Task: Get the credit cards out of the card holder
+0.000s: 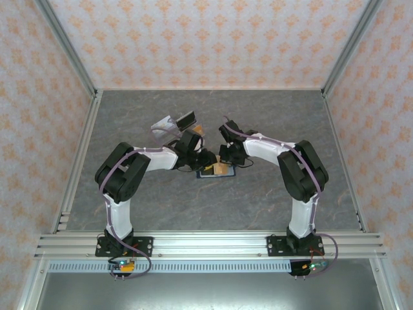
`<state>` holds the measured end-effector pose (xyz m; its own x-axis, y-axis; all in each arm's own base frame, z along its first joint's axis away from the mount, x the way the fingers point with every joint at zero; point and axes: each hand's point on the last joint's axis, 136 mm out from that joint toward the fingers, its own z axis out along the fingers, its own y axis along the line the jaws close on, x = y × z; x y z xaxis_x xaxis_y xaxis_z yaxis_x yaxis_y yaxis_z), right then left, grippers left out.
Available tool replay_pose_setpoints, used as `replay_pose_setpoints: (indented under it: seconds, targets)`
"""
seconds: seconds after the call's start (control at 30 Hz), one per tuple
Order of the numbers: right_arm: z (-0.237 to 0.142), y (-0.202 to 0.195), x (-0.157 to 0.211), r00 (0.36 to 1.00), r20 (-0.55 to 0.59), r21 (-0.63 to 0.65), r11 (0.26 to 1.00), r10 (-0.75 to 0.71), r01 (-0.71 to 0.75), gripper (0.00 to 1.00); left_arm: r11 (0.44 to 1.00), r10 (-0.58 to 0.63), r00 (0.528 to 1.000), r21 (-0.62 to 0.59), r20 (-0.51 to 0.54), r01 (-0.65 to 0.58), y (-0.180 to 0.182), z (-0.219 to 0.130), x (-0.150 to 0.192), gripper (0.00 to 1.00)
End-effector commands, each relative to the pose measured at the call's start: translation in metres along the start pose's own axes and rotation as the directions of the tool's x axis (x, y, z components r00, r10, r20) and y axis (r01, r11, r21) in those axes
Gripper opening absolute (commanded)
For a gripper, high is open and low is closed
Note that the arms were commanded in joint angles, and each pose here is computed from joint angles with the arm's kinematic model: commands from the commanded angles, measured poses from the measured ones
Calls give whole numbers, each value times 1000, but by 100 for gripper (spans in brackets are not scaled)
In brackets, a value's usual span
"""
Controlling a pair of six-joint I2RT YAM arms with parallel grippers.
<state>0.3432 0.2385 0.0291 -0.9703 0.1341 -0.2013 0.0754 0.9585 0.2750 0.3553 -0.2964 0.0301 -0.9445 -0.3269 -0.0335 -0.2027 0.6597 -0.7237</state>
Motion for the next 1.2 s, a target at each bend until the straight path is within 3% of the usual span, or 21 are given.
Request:
replay_pose_setpoints:
  seconds: [0.0,0.33,0.77,1.0,1.17]
  targets:
    - [9,-13,11,999,-44,68,998,-3,6,19,1000,-25,999,4,-29,25,5,8,3,24]
    - [12,-18,12,999,-48,81,997,10,-6,19,998,-5,1000,57,-26,7,-11,4,0,17]
    - [2,-31,4,999,18,101,994,43,-45,19,1000,-10,1000,8,-19,10,9,-7,0,0]
    - [-7,-26,1,998,38,73,996,45,-47,20,999,51,999,-10,-11,-51,7,-40,4,0]
    - [-33,-15,-9,993,117,5,999,33,-34,25,979,166,986,-117,-18,-166,7,-69,7,0]
